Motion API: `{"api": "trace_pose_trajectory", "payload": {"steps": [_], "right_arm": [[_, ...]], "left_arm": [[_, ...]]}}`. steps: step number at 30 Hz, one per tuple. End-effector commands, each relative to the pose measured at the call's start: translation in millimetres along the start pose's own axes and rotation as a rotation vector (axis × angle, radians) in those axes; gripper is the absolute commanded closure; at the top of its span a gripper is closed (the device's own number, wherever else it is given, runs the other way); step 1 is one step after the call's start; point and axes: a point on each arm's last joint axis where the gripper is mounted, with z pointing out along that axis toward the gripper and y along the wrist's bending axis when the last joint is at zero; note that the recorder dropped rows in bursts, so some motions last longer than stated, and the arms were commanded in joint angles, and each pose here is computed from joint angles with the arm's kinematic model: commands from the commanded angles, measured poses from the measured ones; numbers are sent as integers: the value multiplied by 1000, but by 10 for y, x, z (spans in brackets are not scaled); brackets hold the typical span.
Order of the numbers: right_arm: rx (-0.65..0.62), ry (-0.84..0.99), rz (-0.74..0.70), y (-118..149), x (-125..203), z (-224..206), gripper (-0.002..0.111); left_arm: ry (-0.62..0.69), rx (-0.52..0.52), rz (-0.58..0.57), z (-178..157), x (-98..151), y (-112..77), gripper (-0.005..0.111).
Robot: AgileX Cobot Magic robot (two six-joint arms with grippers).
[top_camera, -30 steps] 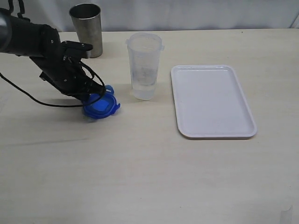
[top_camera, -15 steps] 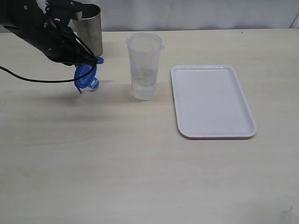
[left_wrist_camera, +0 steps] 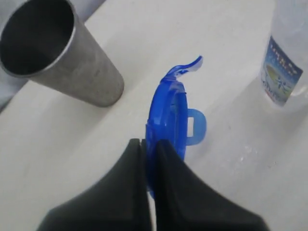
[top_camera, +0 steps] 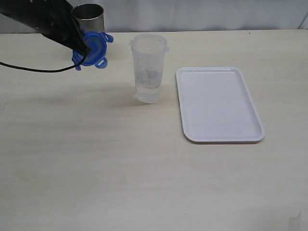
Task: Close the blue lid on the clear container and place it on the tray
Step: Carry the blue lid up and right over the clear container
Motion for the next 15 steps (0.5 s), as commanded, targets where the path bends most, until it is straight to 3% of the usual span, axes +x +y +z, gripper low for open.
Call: {"api": "trace_pose_trajectory", "payload": {"steps": [1,5,8,15], "right_arm": [[3,-13,-5,-1,-4,-1,104],[3,-13,-5,-1,-4,-1,104],[3,-13,-5,-1,-4,-1,104],[3,-13,-5,-1,-4,-1,104]], "left_arm": [[-132,-49,109,-88,-268,-77,107],[-322,-159,199,-152,-533,-138,107],[-403,-228,329,-169,-646,-189,107],[-496,-267,358,-92,-732,-243,107]]}}
